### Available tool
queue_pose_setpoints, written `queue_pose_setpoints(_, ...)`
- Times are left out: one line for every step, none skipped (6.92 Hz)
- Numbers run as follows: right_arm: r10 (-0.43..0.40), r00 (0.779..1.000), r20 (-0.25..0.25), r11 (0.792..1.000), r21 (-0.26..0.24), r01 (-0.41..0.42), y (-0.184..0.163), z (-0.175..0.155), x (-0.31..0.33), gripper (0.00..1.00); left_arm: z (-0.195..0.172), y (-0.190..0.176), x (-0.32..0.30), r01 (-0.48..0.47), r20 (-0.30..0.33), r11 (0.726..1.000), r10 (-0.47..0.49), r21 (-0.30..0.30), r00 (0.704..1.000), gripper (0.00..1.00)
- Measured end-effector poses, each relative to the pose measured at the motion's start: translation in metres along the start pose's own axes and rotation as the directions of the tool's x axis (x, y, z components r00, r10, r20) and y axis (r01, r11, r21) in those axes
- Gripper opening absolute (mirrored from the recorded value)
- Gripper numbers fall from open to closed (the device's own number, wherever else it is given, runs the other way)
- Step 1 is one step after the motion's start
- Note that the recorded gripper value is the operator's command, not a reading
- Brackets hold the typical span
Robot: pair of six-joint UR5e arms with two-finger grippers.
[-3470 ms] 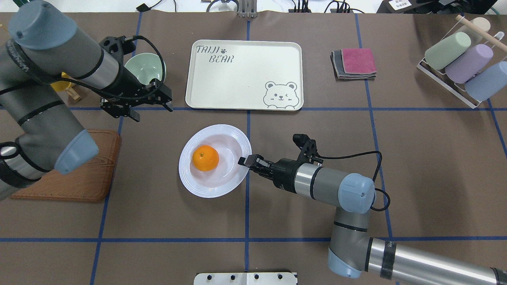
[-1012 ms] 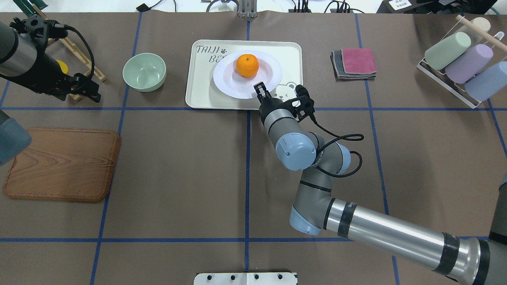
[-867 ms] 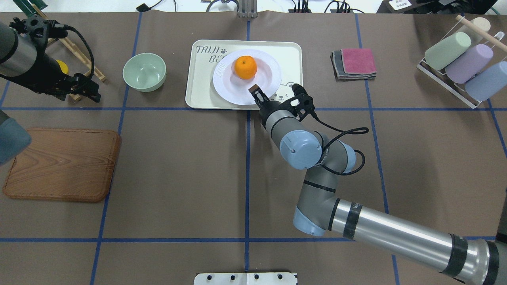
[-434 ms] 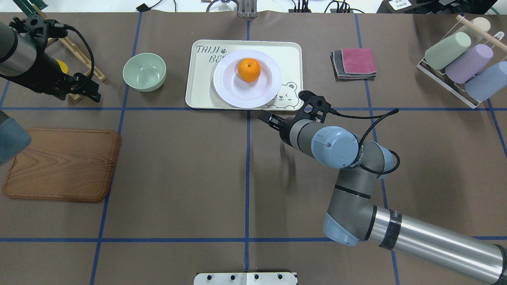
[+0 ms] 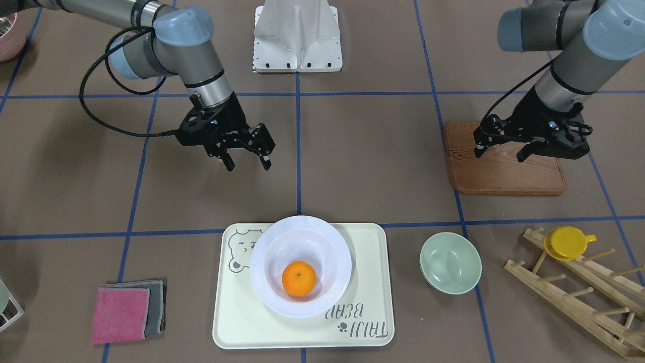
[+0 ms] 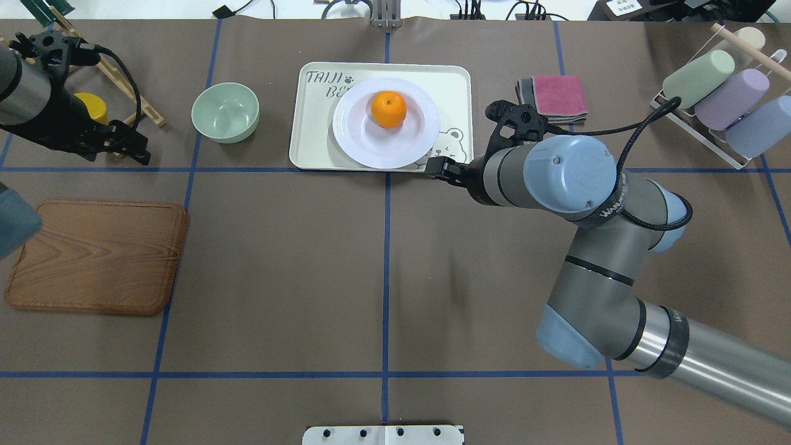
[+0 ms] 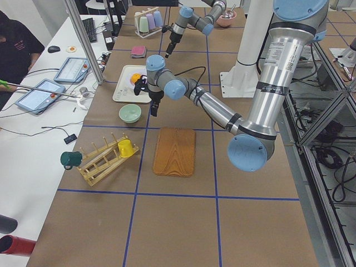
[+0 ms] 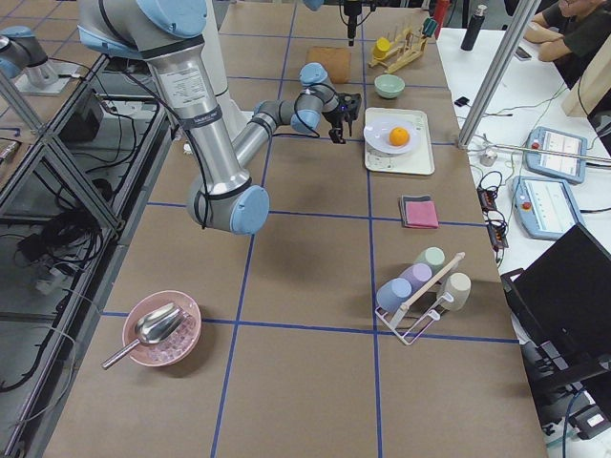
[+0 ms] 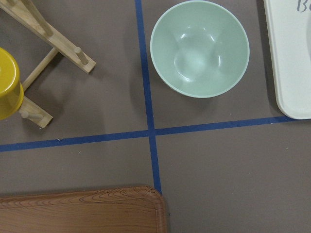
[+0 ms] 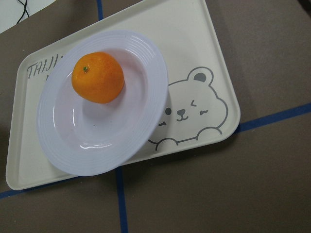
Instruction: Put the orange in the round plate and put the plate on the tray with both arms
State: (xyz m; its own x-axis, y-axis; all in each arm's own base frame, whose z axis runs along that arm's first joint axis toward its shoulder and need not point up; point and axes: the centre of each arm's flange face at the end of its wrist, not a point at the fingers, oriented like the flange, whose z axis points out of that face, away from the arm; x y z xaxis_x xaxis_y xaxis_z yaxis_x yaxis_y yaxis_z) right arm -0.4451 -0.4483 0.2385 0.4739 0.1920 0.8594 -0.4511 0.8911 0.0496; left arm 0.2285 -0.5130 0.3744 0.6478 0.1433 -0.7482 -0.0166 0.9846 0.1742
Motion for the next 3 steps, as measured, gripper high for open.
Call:
queue_pose_setpoints(-0.023, 0.998, -0.056, 1.0, -0.005, 0.022, -0.021, -0.011, 0.012, 1.0, -0.002, 0.006, -0.031, -0.048, 0.023, 0.999, 0.048, -0.004, 0.999, 0.98)
queue_pose_setpoints(-0.086, 0.989, -0.116, 0.996, -0.035, 0.083, -0.05, -0.03, 0.038, 1.0, -0.01, 0.013, -0.071, -0.104, 0.05, 0.995, 0.104, -0.004, 0.993, 0.98)
queue_pose_setpoints(-0.173, 0.969, -0.177, 0.983, -0.097, 0.158, -0.085, -0.058, 0.079, 1.0, -0.019, 0.021, -0.11, -0.158, 0.076, 0.987, 0.158, -0.009, 0.985, 0.98)
